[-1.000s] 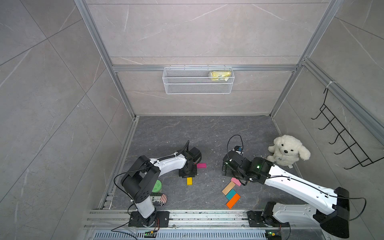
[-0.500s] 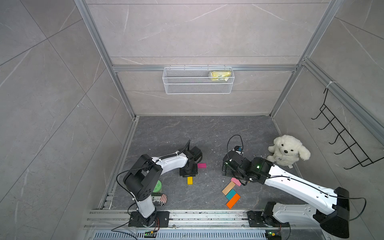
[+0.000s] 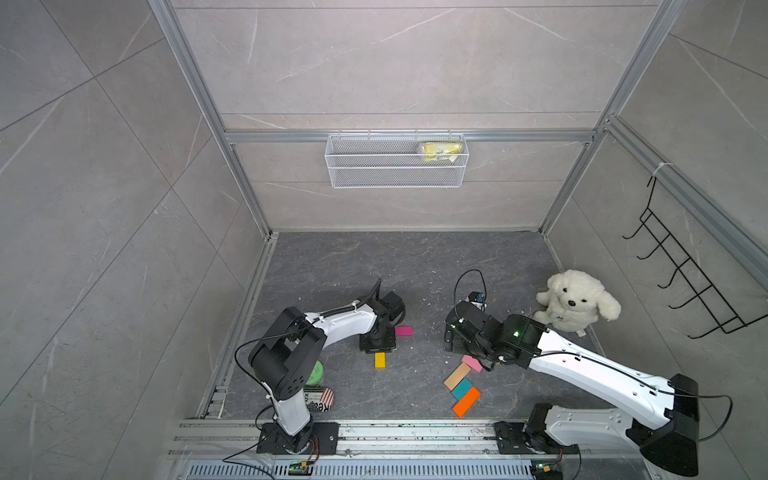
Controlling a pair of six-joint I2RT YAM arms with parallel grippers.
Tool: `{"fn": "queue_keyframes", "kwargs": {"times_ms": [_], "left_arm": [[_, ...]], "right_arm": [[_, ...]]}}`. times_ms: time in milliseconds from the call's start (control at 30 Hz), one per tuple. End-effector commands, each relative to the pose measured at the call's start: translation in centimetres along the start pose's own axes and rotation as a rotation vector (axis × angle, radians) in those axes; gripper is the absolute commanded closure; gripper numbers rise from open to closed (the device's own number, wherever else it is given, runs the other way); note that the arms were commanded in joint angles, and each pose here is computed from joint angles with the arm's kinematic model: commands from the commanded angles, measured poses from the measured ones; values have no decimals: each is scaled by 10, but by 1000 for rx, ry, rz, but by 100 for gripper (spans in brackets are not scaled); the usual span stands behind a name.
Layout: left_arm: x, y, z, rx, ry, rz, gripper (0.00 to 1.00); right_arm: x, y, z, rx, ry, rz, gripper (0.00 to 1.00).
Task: Assemble the letter h with building blocks
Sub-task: Assemble the building block at the center of the board.
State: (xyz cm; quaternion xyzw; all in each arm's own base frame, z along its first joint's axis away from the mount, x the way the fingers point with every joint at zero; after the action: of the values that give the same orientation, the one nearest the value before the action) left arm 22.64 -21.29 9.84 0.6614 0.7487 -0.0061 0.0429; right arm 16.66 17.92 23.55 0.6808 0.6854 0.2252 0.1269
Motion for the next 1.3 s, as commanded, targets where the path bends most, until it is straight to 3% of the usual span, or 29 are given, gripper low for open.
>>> {"fn": "queue_keyframes", "kwargs": {"times_ms": [0,33,167,233,367,633,1033,1100,1267], "left_arm": [[0,6,0,-10,23,17,84],[0,6,0,-9,24,19,82],[2,6,-1,-18,34,15,59],[2,6,-2,-19,31,17,55],[2,5,-2,-17,32,18,55],[1,6,1,-15,29,11,67],[-1,7,3,-14,29,15,71],[-1,7,3,-15,29,14,70],[0,7,-1,-24,26,21,55]], "right_arm": [[-5,0,0,2,-40,0,17],[-4,0,0,1,-38,-2,17],[-3,1,0,2,-40,-4,17],[-3,1,0,3,-41,-5,17],[-3,1,0,5,-40,-7,17],[-3,-1,3,13,-43,-6,17],[-6,-5,5,21,-41,3,18],[-6,-5,5,20,-40,4,18],[-6,-6,5,25,-42,0,18]]}}
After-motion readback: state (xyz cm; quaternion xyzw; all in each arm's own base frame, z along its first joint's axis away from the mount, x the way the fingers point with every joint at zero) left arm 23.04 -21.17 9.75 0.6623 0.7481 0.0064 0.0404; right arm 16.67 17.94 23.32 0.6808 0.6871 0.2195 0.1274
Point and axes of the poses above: each gripper's point midway between its finger pads, its own z axis out along the fingers, its own x axis along the line the jaws close on, y = z × x, the point moved 8 cm from there along -z, back along the fingers, and after that the axes turned 7 degrees about -z, right-handed, at the moved point
